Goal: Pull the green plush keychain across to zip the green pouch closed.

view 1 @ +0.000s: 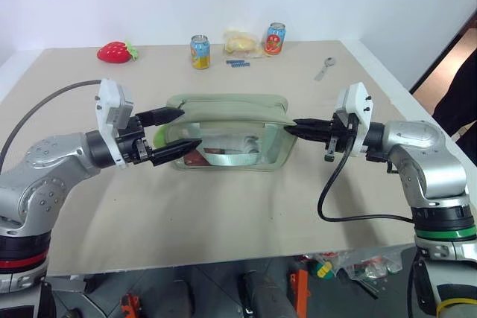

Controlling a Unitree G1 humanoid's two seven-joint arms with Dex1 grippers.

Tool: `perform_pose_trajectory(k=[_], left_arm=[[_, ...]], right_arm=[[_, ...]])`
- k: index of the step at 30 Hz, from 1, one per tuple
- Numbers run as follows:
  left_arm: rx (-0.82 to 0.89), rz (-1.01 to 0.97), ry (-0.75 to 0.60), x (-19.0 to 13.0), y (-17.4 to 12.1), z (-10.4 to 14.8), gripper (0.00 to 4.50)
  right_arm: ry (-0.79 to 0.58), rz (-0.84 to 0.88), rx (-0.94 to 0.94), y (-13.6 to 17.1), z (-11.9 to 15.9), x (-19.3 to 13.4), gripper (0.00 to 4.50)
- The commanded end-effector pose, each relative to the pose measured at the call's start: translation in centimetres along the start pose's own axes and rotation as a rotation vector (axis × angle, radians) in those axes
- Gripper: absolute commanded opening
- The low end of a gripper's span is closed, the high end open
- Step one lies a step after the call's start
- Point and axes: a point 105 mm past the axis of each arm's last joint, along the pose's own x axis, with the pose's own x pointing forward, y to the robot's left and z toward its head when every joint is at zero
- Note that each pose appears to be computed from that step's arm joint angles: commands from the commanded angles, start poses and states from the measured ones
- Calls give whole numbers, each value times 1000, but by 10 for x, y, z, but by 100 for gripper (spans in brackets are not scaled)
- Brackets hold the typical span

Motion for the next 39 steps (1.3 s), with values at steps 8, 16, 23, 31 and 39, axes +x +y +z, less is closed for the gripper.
perform_pose_trajectory(k=[8, 16, 23, 31, 39], left_arm=[[9, 309, -2, -55, 45, -14, 450], [25, 356, 10, -44, 54, -47, 450], [15, 342, -34, -34, 60, -47, 424], [-124, 263, -60, -35, 48, -48, 242], [-142, 282, -41, -44, 50, -48, 18]], right_arm=[[-47, -52, -51, 2, 10, 2, 4], [-53, -57, -57, 1, 10, 4, 4], [-45, -58, -62, 0, 9, 3, 1], [-27, -56, -69, 0, 5, 1, 0], [-14, -48, -74, 1, 2, 0, 0]])
